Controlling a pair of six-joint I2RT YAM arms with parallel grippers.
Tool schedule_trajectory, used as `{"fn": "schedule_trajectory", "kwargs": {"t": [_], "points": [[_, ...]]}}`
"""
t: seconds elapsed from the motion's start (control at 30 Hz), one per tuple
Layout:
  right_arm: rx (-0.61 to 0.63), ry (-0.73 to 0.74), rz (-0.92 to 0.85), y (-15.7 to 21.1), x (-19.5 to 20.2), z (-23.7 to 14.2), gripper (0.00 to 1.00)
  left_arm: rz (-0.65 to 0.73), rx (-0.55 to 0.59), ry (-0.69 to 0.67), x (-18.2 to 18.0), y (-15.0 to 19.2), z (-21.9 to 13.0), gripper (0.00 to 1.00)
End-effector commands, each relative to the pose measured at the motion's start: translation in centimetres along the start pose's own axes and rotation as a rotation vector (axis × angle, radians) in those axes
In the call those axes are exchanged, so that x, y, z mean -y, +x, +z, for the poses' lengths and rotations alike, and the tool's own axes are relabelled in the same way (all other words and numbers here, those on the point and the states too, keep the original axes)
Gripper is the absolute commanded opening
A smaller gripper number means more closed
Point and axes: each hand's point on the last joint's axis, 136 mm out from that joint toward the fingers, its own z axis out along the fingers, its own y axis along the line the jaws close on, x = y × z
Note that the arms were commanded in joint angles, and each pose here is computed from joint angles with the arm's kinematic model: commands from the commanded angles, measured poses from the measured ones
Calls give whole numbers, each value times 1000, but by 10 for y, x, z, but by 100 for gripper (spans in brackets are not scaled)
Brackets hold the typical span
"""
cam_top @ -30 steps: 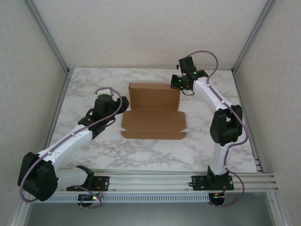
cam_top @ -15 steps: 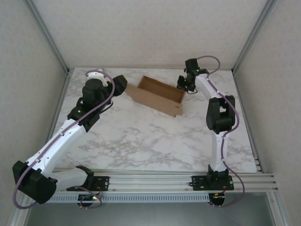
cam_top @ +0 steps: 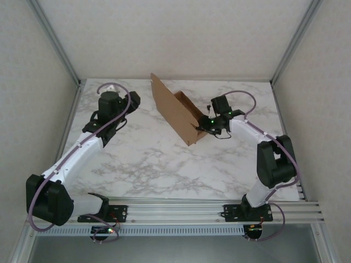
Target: Fold the paper box
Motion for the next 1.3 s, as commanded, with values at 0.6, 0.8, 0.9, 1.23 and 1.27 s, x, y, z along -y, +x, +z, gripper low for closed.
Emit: {"fn": "schedule_trajectory", "kwargs": {"t": [0.6,0.8,0.9,1.23,1.27], "points": [[-20,291,-115,-93,36,84,43,-38,-89,59,-12,37,-17,63],[61,318,61,-85,53,68,27,-45,-45,56,-10,25,-24,63],[82,314,190,-68,62,64,25,-55,-28,55,-10,21,-28,63],[81,20,482,32,-19,69,54,-95,76,0,-21,1,-44,65],[63,-12,478,41,-34,73,56,-99,81,0,-20,0,-44,65]]}}
